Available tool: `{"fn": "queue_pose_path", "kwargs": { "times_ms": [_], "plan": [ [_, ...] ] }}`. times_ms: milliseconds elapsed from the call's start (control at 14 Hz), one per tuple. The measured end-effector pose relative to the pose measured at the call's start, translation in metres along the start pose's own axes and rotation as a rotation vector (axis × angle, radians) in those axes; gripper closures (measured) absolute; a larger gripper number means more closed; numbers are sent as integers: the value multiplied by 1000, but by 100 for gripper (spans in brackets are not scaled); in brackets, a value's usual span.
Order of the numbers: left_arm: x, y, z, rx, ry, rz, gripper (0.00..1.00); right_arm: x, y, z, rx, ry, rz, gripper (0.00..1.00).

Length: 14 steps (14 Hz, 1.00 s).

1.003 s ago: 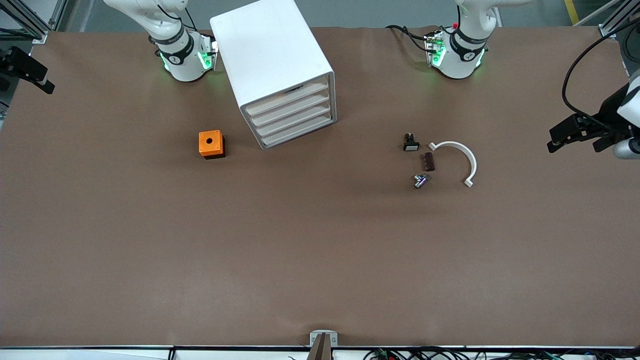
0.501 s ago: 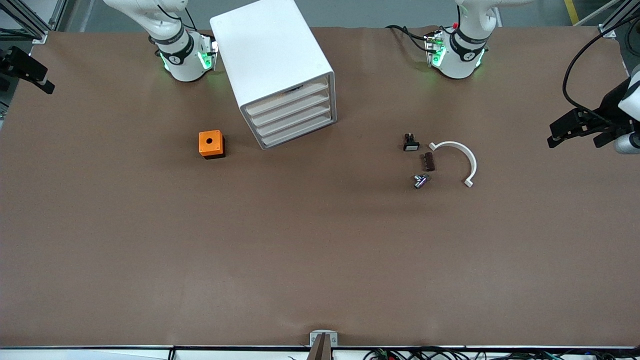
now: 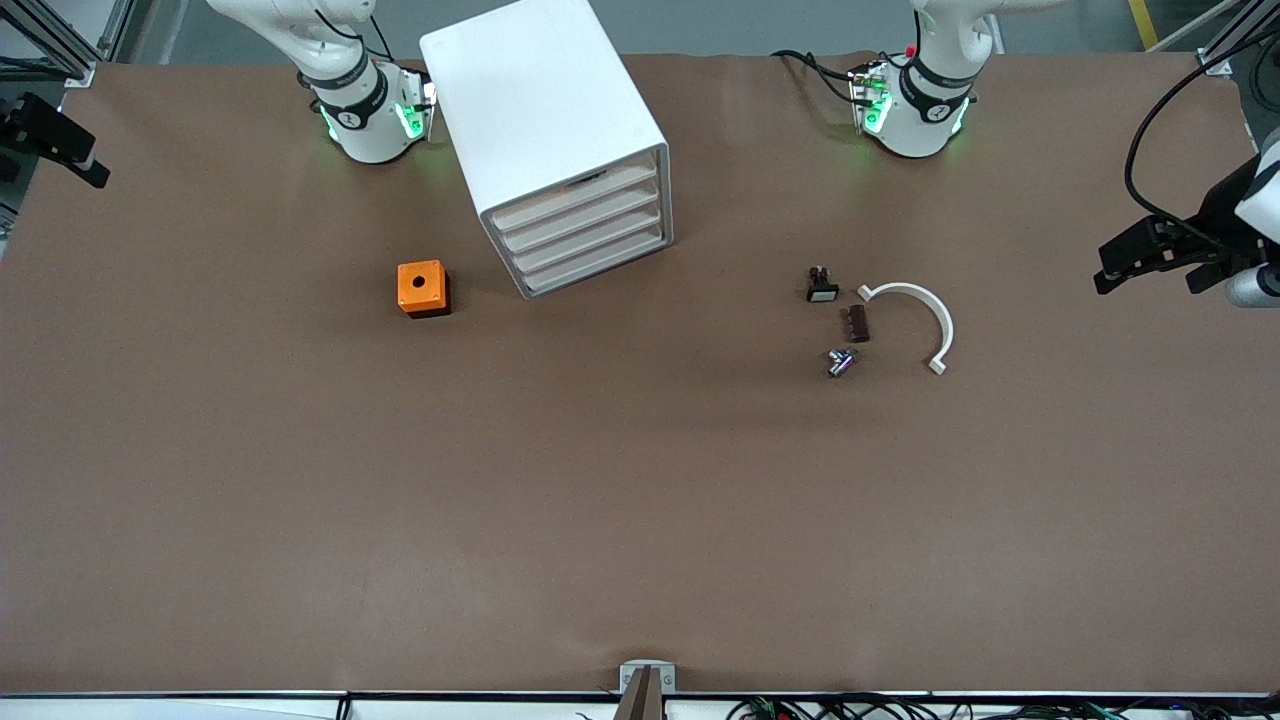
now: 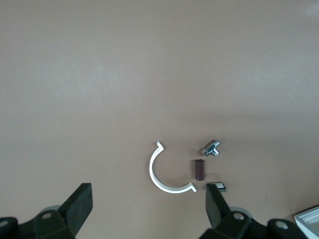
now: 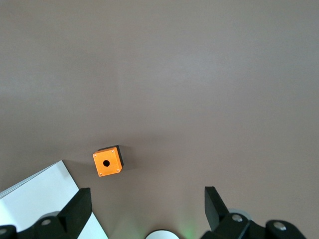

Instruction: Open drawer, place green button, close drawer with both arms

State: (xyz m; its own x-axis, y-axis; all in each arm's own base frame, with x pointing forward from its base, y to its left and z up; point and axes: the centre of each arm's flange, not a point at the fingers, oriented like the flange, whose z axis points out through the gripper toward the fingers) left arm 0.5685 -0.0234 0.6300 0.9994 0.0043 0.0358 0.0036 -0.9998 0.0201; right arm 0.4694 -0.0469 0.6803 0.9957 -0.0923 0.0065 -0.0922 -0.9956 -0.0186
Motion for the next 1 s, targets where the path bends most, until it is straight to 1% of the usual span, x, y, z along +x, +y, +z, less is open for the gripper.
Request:
{"fn": "queue_pose_path", "kwargs": {
  "times_ms": [286, 788, 1003],
  "plan": [
    [0, 0, 0, 0, -4, 0, 0, 0, 0, 0, 0, 0, 0, 0],
    [-5, 0, 4, 2, -50, 0, 0, 0, 0, 0, 0, 0, 0, 0],
    [-6, 0, 5, 3, -59, 0, 0, 0, 0, 0, 0, 0, 0, 0]
  ]
}}
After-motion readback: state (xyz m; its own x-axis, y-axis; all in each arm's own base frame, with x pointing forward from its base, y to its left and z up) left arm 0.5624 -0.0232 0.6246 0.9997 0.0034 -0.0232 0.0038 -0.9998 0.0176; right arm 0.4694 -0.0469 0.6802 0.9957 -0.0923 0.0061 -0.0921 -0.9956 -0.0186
